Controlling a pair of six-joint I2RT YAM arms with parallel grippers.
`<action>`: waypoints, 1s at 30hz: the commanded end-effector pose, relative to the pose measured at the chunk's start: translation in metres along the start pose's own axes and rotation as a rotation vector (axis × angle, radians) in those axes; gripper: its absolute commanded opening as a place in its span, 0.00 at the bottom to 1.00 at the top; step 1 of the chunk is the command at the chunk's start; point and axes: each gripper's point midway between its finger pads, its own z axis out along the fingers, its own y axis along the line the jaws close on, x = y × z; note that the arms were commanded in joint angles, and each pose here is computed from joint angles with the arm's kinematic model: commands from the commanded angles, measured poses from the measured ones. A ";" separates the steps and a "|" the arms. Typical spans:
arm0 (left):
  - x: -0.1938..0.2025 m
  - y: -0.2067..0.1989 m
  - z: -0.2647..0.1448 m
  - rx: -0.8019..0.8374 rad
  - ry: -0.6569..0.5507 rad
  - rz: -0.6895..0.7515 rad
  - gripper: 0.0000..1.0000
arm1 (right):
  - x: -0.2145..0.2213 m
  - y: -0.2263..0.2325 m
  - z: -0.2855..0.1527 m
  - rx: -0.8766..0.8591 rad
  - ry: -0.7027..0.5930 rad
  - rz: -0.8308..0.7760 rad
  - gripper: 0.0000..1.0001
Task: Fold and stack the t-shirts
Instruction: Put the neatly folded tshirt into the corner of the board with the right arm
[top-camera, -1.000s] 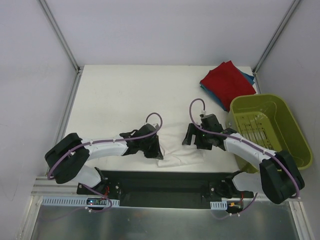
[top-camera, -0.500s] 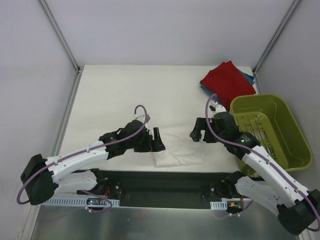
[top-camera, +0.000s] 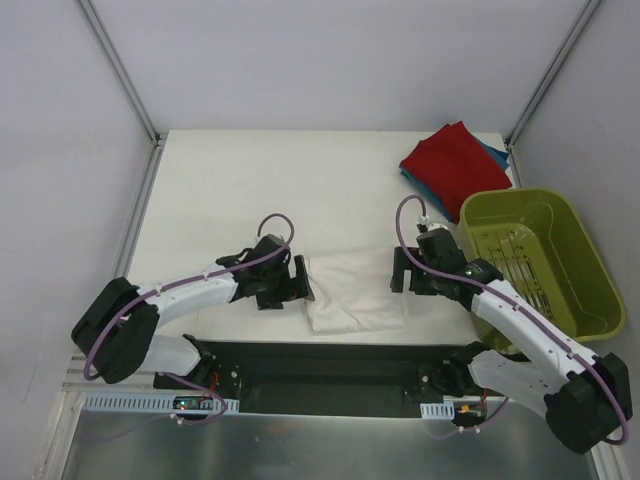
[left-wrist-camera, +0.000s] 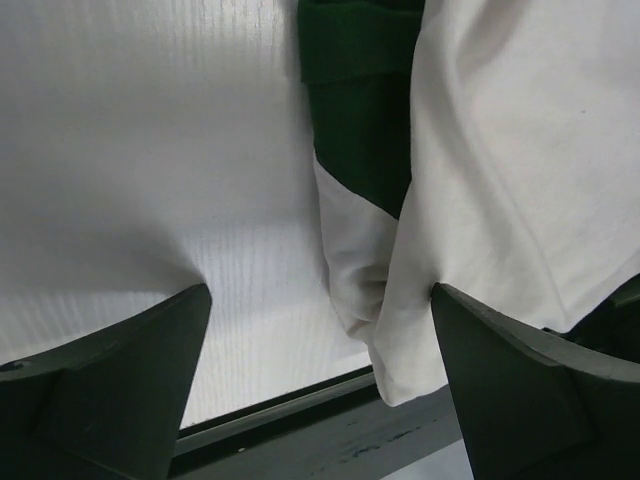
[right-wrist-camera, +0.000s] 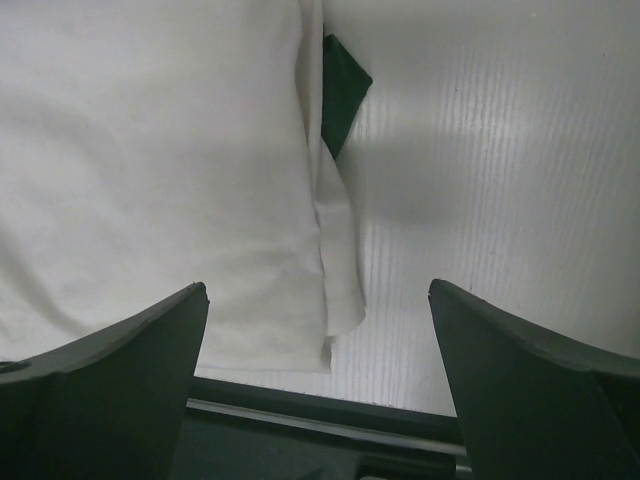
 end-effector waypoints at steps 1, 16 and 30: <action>-0.013 -0.033 0.010 0.104 0.024 -0.025 0.89 | 0.002 0.009 0.020 -0.064 0.058 0.017 0.97; -0.018 -0.024 0.047 0.065 0.121 -0.042 0.06 | 0.025 0.033 0.063 -0.242 0.255 0.085 0.97; -0.028 -0.026 0.053 0.052 0.096 -0.021 0.08 | 0.049 0.049 0.084 -0.270 0.373 0.077 0.55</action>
